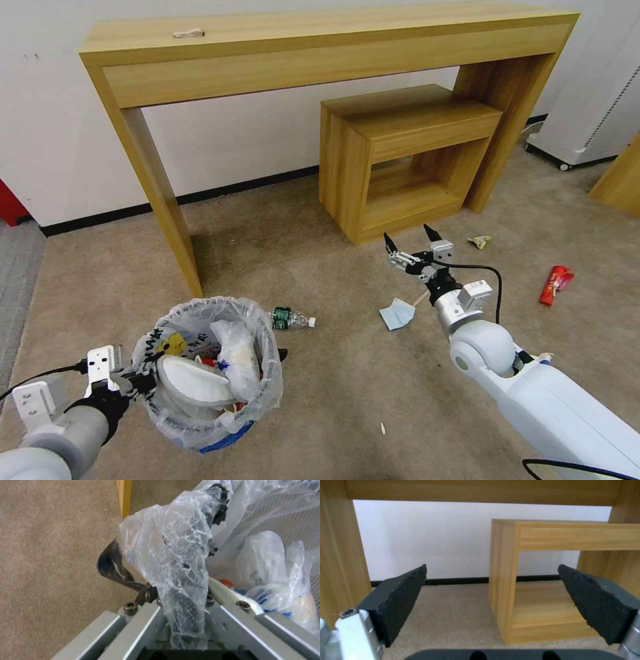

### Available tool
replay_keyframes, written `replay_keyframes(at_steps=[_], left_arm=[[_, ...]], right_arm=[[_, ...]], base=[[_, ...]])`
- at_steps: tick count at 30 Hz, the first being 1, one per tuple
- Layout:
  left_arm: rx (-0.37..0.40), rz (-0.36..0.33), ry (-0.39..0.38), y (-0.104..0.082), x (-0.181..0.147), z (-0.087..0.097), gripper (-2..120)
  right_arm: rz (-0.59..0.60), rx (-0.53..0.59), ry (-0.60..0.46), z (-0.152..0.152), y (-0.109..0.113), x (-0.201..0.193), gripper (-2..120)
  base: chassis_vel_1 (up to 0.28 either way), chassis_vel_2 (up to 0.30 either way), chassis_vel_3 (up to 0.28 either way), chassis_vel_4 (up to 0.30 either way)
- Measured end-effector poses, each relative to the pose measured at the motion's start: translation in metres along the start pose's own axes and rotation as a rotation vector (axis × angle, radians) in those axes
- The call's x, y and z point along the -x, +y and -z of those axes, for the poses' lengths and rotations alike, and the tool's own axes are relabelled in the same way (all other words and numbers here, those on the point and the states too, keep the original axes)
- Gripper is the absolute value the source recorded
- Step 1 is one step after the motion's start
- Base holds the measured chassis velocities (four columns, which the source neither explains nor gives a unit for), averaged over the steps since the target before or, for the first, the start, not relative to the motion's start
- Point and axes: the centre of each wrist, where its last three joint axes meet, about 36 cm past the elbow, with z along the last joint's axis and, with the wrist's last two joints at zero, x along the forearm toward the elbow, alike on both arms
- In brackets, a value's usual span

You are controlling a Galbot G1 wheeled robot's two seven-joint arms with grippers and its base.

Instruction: Pick up the trash bin and place the garbage on the floor into it.

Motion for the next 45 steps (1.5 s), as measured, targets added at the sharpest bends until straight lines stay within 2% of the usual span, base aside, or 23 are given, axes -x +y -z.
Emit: replay_keyframes(at_steps=[45], left_arm=[[-0.017, -0.004, 0.007, 0.0006, 0.0008, -0.0009, 1]], right_arm=[[0.010, -0.007, -0.011, -0.0090, 0.0017, 0.0049, 100]], base=[[0.000, 0.000, 0.000, 0.000]])
